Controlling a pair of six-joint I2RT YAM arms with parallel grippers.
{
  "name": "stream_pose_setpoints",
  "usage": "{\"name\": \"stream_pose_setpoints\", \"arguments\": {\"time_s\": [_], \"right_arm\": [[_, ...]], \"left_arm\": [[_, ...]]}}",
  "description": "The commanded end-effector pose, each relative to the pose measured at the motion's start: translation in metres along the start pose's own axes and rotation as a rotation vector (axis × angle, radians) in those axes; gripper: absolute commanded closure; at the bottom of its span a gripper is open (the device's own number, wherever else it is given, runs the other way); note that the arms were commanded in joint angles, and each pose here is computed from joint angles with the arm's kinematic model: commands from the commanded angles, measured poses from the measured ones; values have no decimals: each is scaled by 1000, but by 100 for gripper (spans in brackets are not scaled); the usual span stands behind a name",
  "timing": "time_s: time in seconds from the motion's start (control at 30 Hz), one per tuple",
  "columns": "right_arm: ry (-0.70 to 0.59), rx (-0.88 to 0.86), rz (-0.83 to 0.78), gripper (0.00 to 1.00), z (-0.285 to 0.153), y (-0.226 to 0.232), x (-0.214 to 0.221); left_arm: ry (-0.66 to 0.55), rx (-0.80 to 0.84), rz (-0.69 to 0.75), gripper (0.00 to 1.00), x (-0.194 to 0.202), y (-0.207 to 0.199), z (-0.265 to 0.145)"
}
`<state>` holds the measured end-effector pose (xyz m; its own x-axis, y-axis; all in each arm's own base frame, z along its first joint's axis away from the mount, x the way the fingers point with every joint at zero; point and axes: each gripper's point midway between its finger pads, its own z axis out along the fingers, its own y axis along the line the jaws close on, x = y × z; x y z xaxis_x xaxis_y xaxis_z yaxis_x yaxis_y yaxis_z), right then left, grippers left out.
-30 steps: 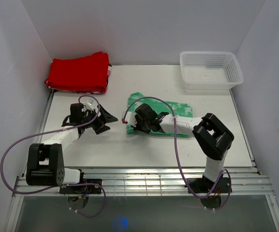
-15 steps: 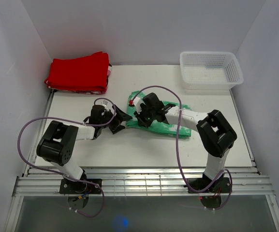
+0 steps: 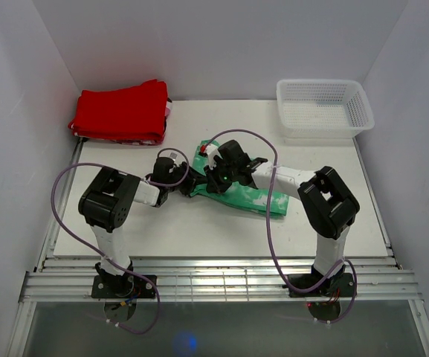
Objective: Fold and stack the trousers
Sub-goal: Neatly place the folded trousers to the corner
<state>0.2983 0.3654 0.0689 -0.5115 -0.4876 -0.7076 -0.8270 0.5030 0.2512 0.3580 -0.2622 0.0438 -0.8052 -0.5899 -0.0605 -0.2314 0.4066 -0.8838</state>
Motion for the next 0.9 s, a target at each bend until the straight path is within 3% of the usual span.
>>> {"name": "stream_pose_setpoints", "arguments": {"time_s": [0.0,0.07,0.17,0.2,0.3,0.33,0.37,0.4,0.43,0.5,0.6,0.87], "right_arm": [[-137,-40,6,92,-4,12,-52],[-142,-48,3,92,-5,14,-54],[-147,-92,-9,92,-11,24,-55],[-149,-106,-14,92,-13,27,-56],[-114,-96,-23,59,-30,20,-51],[-119,-75,-42,31,-45,7,-51],[-119,-59,-35,21,-54,-1,-50],[-125,-20,-11,6,-72,-21,-46],[-139,-4,2,1,-80,-30,-47],[-125,37,-1,8,-98,-49,-37],[-126,118,-4,10,-127,-78,-23],[-132,219,-13,10,-165,-100,-5]], "left_arm": [[18,62,11,50,7,-18,5],[17,80,32,60,6,-21,5],[6,112,93,93,0,-30,5],[12,124,114,100,-1,-33,4],[16,97,256,100,-13,-39,4],[-7,110,336,100,-26,-57,6],[-30,101,492,100,-34,-63,5],[-62,66,560,100,-47,-72,4],[-67,42,617,100,-49,-68,1],[-121,51,845,100,-68,-96,-5],[-192,-76,1022,100,-100,-109,-15],[-429,-242,1324,100,-175,-174,-51]]}}
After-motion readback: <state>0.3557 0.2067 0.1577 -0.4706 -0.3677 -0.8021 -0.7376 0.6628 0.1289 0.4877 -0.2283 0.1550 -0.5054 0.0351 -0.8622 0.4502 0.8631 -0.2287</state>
